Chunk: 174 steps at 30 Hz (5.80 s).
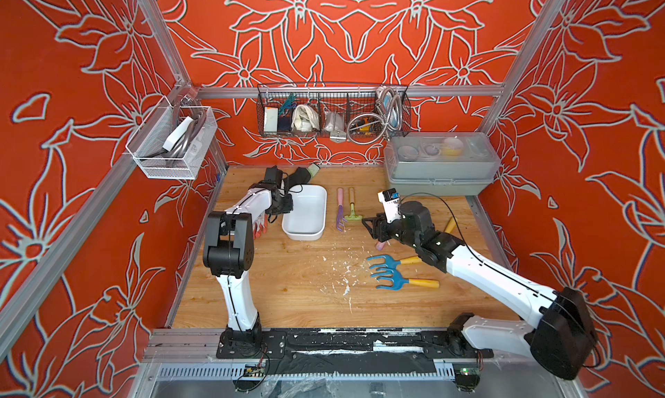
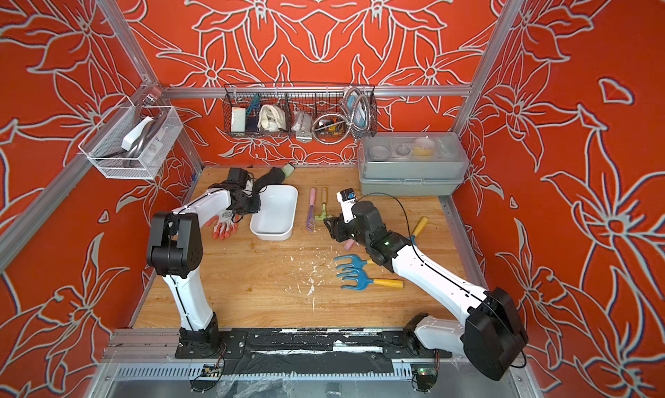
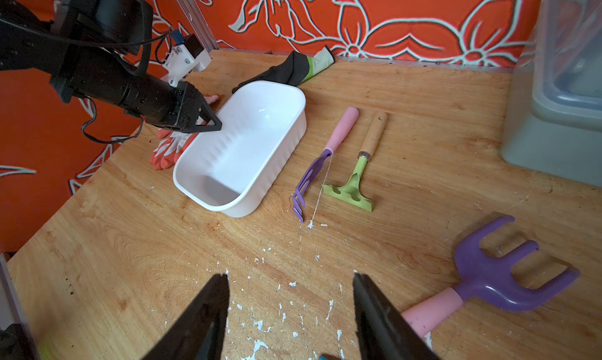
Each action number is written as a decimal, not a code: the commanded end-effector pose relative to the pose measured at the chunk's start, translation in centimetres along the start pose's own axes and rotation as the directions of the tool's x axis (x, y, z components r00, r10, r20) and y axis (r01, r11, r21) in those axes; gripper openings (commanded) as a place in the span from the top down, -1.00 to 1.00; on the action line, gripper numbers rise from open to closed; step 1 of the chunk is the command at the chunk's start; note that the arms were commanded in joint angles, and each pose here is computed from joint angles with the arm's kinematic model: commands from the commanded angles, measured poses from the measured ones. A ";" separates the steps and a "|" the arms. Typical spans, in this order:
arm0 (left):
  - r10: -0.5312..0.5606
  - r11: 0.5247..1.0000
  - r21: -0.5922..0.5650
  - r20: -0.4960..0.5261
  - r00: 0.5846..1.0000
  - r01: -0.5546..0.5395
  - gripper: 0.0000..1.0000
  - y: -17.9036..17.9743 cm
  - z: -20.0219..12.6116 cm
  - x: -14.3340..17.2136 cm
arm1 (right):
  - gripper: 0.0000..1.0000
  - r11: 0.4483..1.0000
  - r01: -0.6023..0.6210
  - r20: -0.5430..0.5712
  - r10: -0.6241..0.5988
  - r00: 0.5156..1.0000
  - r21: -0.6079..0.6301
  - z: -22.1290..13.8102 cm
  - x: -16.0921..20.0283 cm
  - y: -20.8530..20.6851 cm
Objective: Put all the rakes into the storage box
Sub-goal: Pick up the storage box at the center of the board, then place the storage box at the center of the board, then pick up the rake at the center of the board.
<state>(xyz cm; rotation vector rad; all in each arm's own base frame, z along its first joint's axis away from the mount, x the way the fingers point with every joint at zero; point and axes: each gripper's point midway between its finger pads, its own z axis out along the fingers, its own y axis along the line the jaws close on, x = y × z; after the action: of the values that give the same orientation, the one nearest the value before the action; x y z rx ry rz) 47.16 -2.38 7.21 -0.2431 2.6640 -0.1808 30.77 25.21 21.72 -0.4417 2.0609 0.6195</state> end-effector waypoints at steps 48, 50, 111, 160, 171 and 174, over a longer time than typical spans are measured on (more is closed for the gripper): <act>-0.104 0.961 0.255 -0.015 0.994 0.104 1.00 -6.2 -15.2 19.2 | -0.23 0.988 0.066 0.060 -0.075 0.995 0.140 -2.4 -2.5 -1.8; -0.107 0.962 0.250 -0.018 0.994 0.108 1.00 -6.1 -14.5 19.7 | -0.23 0.988 0.066 0.063 -0.075 0.995 0.141 -2.4 -2.6 -1.8; 0.090 0.977 0.103 0.593 0.800 -0.186 -1.00 -8.3 -25.7 5.0 | -0.44 0.952 0.102 -0.050 -0.092 0.995 0.287 -1.0 -0.9 -4.8; -0.109 0.890 0.455 0.305 0.946 -0.044 -0.62 -9.9 -20.7 5.6 | 0.09 0.721 -0.180 -0.330 0.505 0.798 0.669 7.3 15.2 -16.2; -0.117 0.890 0.455 0.296 0.948 -0.032 -0.62 -9.8 -20.4 5.4 | 0.63 0.748 -0.242 -0.280 0.497 0.821 0.618 5.6 13.7 -14.9; -0.115 0.890 0.455 0.291 0.950 -0.031 -0.62 -9.8 -20.2 5.4 | 0.80 0.777 -0.235 -0.276 0.462 0.843 0.585 4.8 12.2 -14.3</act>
<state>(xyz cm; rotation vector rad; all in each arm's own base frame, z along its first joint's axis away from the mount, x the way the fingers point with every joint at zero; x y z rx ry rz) 34.32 -11.38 23.69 -0.1600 2.2365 -0.7019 35.26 15.35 3.39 0.2218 2.6695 0.0992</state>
